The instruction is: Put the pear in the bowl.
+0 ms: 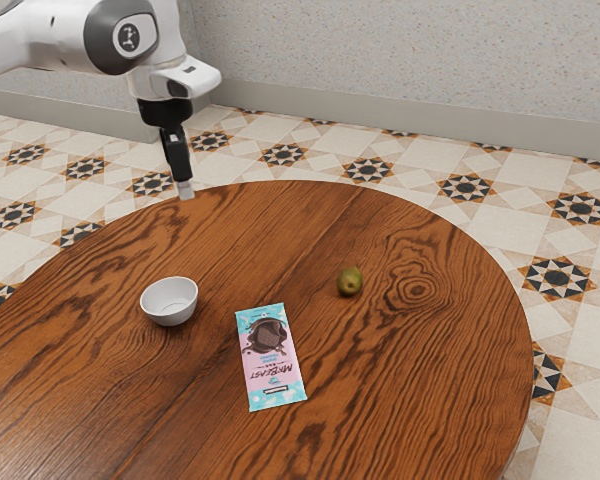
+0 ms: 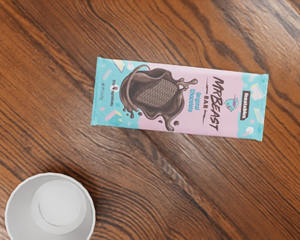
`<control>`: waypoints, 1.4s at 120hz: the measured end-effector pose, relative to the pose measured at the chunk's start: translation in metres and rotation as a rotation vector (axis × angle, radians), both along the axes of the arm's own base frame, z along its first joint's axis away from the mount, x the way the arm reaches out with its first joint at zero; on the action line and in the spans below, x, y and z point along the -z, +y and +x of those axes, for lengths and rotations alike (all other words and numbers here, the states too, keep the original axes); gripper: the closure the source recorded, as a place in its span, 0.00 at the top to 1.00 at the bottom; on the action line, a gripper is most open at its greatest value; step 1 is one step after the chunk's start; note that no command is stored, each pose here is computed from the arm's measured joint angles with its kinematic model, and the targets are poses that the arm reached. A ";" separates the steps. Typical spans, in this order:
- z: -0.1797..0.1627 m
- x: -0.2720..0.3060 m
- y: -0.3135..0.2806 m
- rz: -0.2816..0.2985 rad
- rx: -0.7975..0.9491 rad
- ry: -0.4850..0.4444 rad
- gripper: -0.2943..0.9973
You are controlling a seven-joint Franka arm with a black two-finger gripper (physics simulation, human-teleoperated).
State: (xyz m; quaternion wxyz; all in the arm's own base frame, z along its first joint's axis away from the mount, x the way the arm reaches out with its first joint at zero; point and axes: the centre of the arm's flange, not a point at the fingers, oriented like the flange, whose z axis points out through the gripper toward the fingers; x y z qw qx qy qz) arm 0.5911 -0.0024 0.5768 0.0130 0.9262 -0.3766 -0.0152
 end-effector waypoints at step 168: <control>0.201 0.297 -0.177 0.063 1.792 -0.177 0.77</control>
